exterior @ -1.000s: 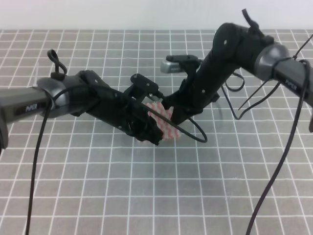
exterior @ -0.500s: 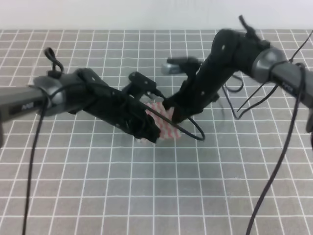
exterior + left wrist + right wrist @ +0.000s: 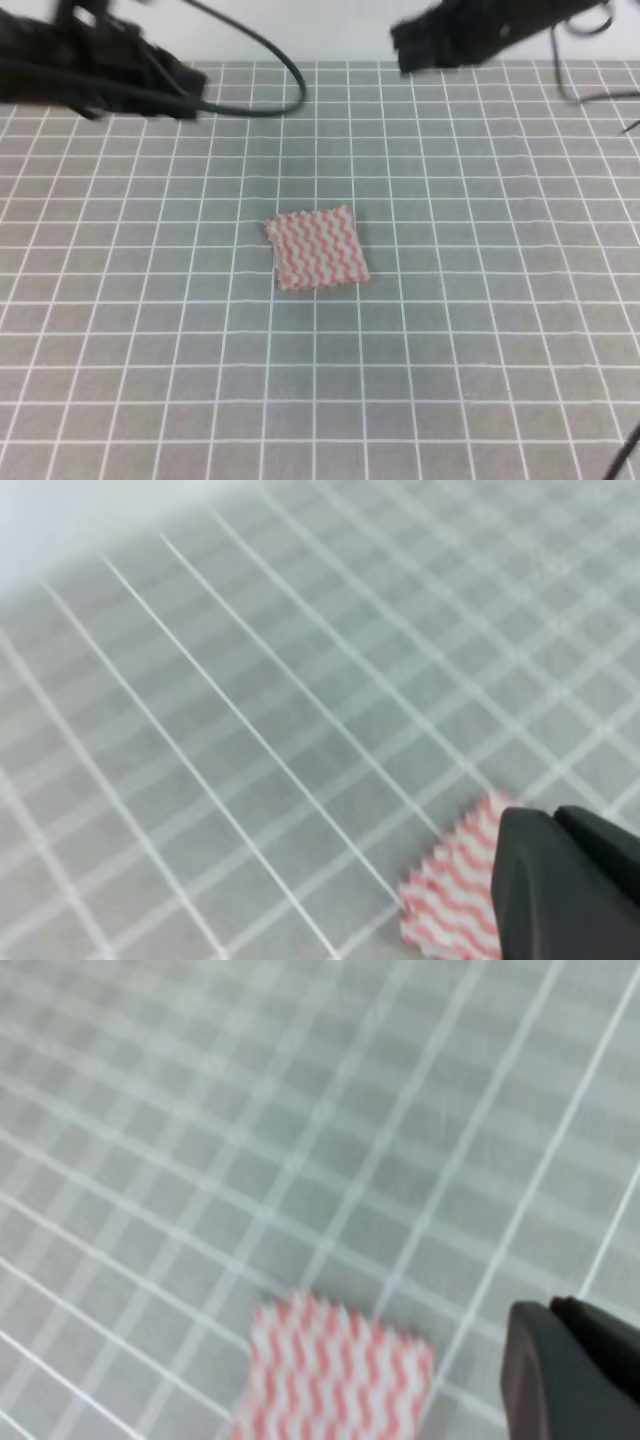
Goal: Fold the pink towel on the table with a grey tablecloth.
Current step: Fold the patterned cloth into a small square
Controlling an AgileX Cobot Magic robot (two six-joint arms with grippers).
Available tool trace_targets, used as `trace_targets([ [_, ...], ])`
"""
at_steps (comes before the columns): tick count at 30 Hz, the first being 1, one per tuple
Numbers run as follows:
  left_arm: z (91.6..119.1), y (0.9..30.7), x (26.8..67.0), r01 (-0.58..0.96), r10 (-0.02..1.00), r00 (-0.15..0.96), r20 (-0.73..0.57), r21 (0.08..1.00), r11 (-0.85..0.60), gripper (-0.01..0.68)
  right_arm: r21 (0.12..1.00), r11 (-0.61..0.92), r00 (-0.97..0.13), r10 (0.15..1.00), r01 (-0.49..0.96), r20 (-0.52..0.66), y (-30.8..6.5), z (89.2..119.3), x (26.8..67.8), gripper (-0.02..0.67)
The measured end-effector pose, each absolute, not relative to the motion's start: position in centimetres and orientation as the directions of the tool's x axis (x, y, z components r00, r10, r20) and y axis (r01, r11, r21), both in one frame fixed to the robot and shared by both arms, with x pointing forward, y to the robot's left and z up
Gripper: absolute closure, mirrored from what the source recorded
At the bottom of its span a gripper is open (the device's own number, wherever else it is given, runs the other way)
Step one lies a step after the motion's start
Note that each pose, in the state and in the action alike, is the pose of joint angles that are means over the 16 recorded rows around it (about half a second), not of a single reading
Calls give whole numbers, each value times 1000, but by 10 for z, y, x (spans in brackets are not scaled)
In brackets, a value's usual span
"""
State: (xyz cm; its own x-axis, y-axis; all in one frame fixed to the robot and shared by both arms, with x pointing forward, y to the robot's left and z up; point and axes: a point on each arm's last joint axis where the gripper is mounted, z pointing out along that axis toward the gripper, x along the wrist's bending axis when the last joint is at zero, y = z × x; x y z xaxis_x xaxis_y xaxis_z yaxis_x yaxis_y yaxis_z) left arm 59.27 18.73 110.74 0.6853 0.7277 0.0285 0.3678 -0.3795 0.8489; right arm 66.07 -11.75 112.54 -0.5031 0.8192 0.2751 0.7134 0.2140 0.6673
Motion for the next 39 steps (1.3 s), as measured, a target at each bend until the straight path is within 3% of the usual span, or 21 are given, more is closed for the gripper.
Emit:
trace_targets([
  [6,1151,214,546,284,797,599,80,909,-305,674,793,111,-503,823,599,265,-133,1178,630,666],
  [13,1164,234,481,209,870,488,78,956,-204,675,892,-24,-496,824,451,273,-146,1203,584,666],
  [26,1138,257,371,130,915,403,-2,990,-55,675,962,-172,-476,842,211,254,-167,1184,482,666],
  [39,1095,265,301,173,897,443,5,981,-91,675,961,-221,-494,825,169,277,-202,1160,402,665],
])
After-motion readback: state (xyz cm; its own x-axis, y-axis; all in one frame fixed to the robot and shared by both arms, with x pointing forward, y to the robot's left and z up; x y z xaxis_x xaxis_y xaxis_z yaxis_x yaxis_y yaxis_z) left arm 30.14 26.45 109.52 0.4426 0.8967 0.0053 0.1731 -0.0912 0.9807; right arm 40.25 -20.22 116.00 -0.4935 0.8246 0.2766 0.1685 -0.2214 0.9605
